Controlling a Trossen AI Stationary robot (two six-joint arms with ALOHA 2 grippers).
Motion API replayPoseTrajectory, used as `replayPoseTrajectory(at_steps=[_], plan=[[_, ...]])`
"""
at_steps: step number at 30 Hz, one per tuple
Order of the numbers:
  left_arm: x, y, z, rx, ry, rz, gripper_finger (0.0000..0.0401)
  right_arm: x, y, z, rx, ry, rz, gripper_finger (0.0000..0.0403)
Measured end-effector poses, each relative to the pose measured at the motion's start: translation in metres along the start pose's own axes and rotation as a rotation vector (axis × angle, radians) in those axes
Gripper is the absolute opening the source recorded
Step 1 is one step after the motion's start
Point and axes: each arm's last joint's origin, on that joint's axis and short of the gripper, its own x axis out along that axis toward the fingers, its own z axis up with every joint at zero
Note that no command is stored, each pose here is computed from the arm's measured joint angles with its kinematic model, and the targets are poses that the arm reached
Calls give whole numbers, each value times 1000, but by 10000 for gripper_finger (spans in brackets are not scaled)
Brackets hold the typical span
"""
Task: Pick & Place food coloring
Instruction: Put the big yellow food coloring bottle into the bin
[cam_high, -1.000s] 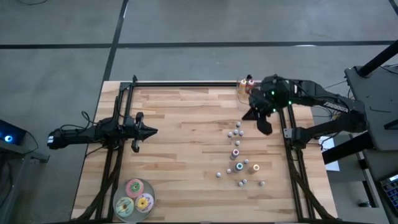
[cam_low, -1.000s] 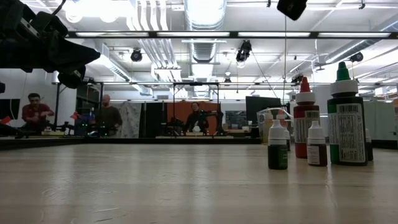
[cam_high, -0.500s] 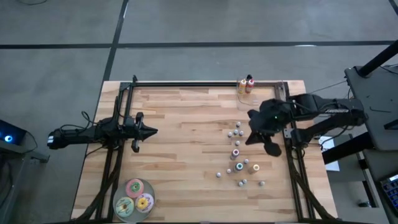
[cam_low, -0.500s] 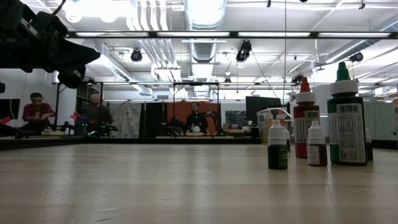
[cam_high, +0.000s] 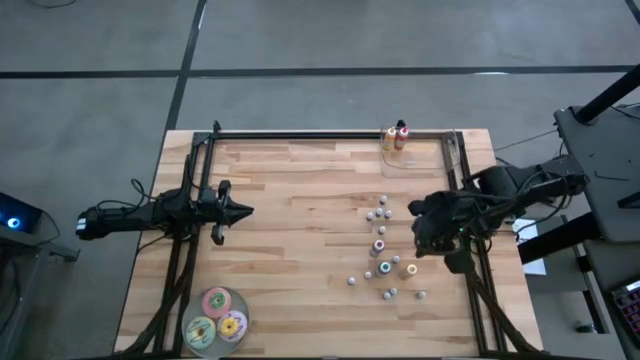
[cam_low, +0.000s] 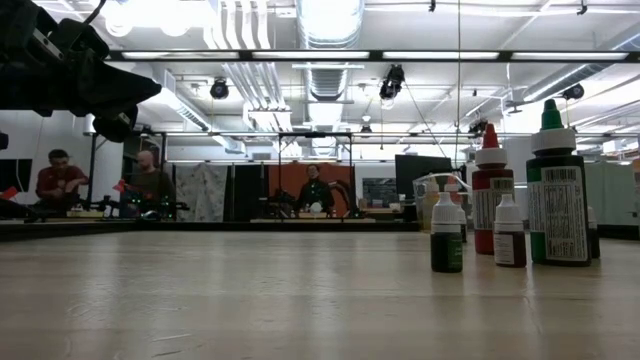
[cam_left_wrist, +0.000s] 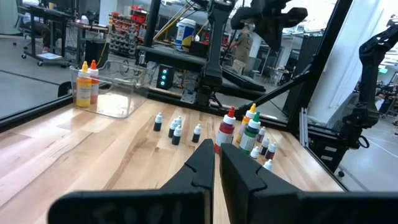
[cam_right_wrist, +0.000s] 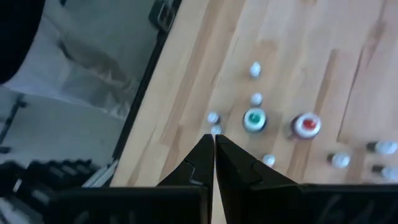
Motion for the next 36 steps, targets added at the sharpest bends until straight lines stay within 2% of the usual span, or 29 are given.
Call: replayPoseTrajectory(at_steps=[7,15,22,36], plan=[[0,0,0,0,0,0,0,9,7,-11,35,81,-59,9],[0,0,0,0,0,0,0,29,12,-26,1,179,-84,20],[0,0,0,0,0,0,0,43,13,-34,-25,222,-148,65],[0,0,0,0,0,0,0,70,13,-27,-49,312,-194,167]])
